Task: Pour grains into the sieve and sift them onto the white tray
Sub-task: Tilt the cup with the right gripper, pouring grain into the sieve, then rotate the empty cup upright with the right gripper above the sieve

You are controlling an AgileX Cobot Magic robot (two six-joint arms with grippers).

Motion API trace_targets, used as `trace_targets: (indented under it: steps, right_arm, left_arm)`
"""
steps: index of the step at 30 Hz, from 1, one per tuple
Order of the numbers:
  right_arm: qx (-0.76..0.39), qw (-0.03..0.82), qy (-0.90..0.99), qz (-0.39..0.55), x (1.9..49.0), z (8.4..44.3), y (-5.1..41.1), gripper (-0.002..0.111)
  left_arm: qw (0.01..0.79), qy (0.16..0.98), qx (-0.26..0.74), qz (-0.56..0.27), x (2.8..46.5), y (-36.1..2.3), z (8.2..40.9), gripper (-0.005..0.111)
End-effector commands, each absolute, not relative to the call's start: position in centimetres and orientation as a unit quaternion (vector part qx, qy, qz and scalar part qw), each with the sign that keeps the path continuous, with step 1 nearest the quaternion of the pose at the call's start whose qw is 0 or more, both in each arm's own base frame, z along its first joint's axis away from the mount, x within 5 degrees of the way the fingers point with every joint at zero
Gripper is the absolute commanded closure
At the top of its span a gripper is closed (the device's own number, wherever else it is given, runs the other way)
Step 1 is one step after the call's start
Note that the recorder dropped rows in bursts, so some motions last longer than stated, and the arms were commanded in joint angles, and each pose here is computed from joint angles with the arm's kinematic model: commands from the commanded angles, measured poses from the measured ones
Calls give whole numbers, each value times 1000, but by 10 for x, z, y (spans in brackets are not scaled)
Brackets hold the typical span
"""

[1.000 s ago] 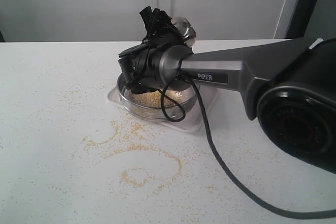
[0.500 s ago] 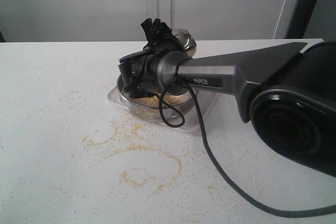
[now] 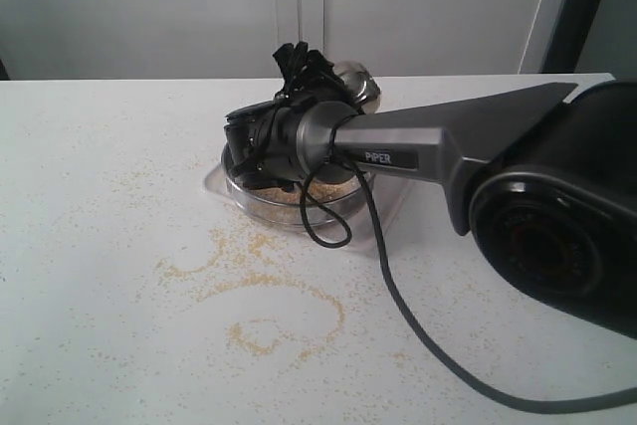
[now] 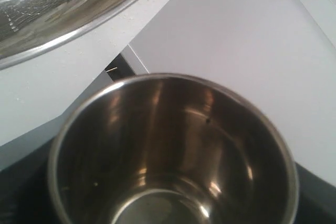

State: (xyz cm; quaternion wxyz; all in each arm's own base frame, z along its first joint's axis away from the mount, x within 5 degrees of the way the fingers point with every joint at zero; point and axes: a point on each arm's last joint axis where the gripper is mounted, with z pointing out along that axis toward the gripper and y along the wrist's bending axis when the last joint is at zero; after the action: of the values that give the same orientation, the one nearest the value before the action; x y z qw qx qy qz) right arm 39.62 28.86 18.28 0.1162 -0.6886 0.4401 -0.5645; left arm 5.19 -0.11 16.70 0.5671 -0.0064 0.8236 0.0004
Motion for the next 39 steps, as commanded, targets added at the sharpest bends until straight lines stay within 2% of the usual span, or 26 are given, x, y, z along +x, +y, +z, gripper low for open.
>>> trace_targets:
  steps: [1, 9, 22, 30, 39]
  right_arm:
    - [-682, 120, 441, -571, 395, 186, 289, 108]
    - [-651, 136, 484, -568, 391, 186, 289, 108]
    - [-623, 100, 526, -570, 383, 188, 281, 108]
    - [-626, 137, 531, -554, 382, 208, 283, 108]
    - [-636, 165, 557, -509, 378, 215, 285, 108]
  left_arm:
    - [569, 822, -11, -3, 52, -1, 167, 107]
    - [569, 822, -11, -3, 52, -1, 167, 107]
    - [569, 822, -11, -3, 52, -1, 167, 107]
    - [569, 822, -11, -3, 52, -1, 167, 107]
    - [569, 822, -11, -3, 52, -1, 167, 107]
